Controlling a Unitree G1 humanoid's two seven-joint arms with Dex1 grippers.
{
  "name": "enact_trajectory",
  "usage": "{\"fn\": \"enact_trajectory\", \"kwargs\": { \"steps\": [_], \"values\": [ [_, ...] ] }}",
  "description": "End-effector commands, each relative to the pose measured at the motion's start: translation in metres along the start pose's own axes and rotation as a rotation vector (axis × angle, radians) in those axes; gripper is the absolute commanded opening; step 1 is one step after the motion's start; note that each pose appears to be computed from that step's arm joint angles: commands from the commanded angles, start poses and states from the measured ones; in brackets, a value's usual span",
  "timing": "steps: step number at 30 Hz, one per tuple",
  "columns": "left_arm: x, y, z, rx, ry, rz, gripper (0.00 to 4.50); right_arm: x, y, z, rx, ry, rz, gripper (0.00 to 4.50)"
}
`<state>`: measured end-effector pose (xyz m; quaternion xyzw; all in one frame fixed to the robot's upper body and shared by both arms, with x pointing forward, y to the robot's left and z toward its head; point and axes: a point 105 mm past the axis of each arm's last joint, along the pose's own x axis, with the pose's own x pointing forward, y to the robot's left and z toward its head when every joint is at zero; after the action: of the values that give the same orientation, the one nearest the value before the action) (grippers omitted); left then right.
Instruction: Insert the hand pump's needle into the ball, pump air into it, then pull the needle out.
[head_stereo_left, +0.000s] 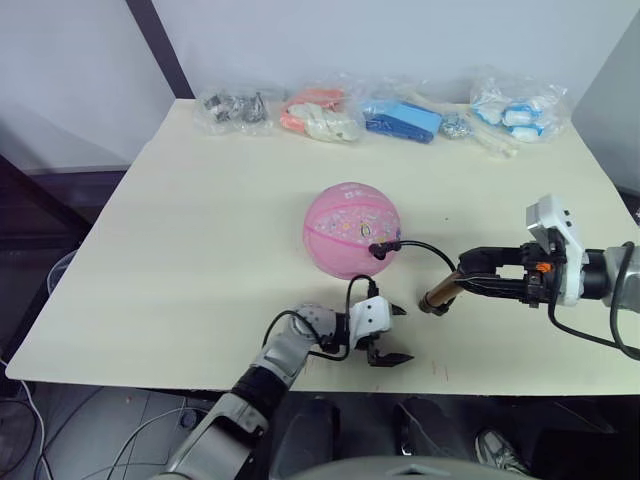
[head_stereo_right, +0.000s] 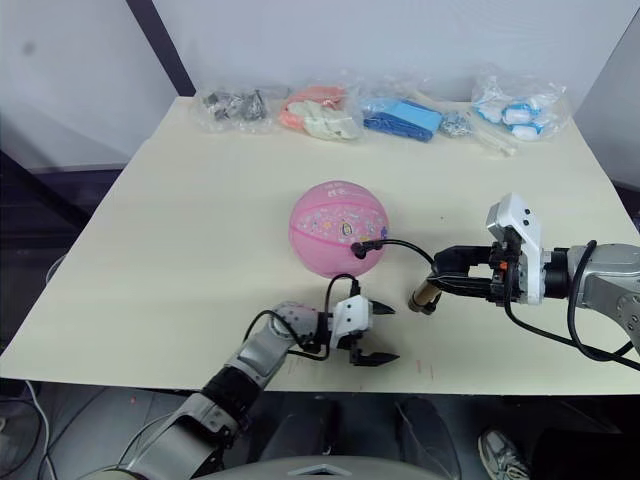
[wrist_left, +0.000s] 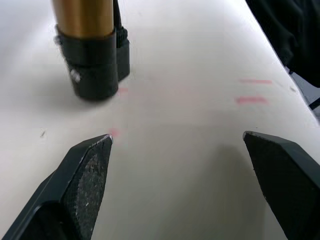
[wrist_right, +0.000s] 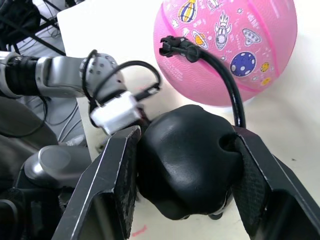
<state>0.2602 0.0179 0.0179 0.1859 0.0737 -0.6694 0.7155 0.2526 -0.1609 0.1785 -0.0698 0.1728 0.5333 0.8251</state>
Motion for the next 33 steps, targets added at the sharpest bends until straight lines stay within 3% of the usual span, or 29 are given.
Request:
{"fn": "enact_trajectory", "kwargs": {
  "steps": [1,11,18,25,33],
  "values": [
    [-0.022,-0.001,0.025,0.053,-0.089,0.011,4.47,-0.016,-0.002,0.019,-0.081,-0.042,-0.029,2.3],
    [-0.086,-0.002,0.036,0.069,-0.139,0.059,4.47,-0.029,-0.002,0.024,-0.123,-0.06,-0.024,2.3],
    [-0.131,0.015,0.06,0.122,-0.162,0.132,4.47,-0.04,-0.006,0.028,-0.191,0.016,-0.038,2.3],
    [-0.153,0.028,0.083,0.163,-0.219,0.154,4.47,-0.032,-0.005,0.016,-0.327,0.173,-0.029,2.3],
    [-0.165,0.037,0.103,0.208,-0.26,0.143,4.47,-0.012,-0.001,0.001,-0.415,0.213,-0.045,2.3]
  ]
}}
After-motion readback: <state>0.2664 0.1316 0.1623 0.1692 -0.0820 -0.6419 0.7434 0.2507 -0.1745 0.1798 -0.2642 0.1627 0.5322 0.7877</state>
